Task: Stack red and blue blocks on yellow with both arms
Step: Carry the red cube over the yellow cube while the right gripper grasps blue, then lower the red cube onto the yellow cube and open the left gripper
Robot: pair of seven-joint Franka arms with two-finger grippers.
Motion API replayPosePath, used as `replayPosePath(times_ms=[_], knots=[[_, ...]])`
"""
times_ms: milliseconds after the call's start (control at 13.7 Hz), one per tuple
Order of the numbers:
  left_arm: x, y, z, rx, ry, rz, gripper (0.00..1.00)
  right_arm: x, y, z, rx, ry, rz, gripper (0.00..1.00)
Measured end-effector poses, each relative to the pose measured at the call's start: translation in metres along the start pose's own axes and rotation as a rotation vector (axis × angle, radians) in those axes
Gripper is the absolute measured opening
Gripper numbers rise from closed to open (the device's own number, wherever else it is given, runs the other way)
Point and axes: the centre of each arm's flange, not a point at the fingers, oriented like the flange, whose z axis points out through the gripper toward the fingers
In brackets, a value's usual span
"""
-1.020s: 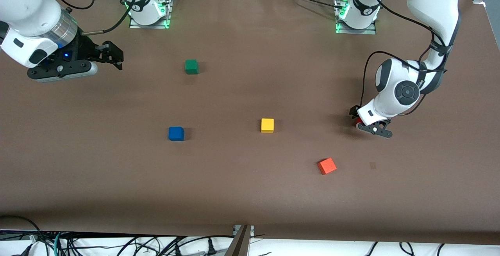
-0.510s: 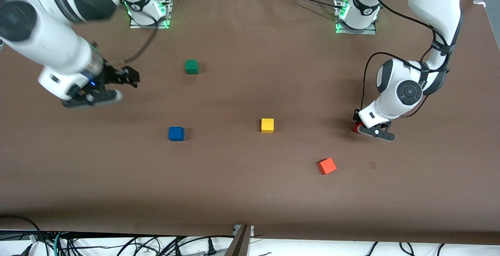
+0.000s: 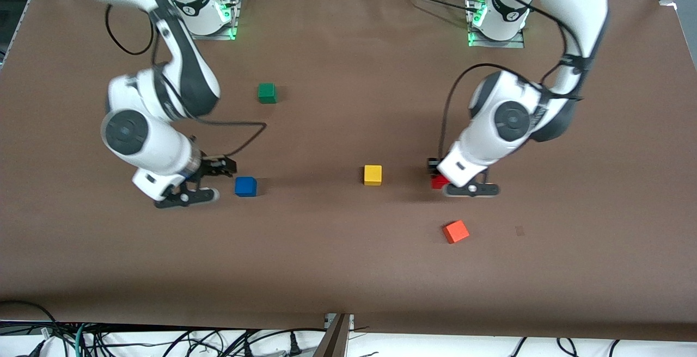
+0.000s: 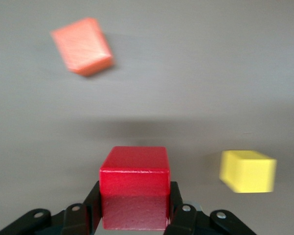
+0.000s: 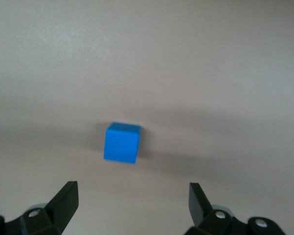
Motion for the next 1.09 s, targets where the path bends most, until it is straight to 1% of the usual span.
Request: replayPosePath(times_ms=[146,291,437,656,728,801,874,947,1020,1093], knots=[[-0.004,0.043,0.018,-0.013,-0.018,-0.001,0.56,0.007,-0.011,0.047,0.008,0.001,0.007,1.00],[-0.009,0.077,0.037,-0.007,-0.038,0.006,0.56,0.007,-0.014,0.084,0.031,-0.012,0.040,1.00],[-0.012,0.099,0.050,0.017,-0.029,-0.006,0.56,0.001,-0.013,0.104,0.043,-0.012,0.055,1.00],[-0.018,0.118,0.065,0.029,-0.032,-0.003,0.56,-0.008,-0.012,0.125,0.050,0.010,0.078,0.98],[-0.021,0.122,0.068,0.030,-0.034,-0.006,0.56,-0.010,-0.012,0.131,0.049,0.010,0.081,0.95],[-0.023,0.126,0.070,0.031,-0.036,-0.007,0.56,-0.012,-0.011,0.136,0.049,0.007,0.083,0.85],[-0.026,0.129,0.071,0.032,-0.037,-0.007,0.56,-0.013,-0.011,0.138,0.048,0.005,0.084,0.71],[-0.030,0.134,0.071,0.037,-0.035,-0.007,0.56,-0.013,-0.011,0.139,0.048,0.004,0.084,0.60],[-0.033,0.138,0.072,0.045,-0.031,-0.007,0.56,-0.013,-0.011,0.138,0.049,0.005,0.084,0.56],[-0.036,0.141,0.073,0.054,-0.027,-0.008,0.56,-0.013,-0.011,0.136,0.048,0.003,0.084,0.56]])
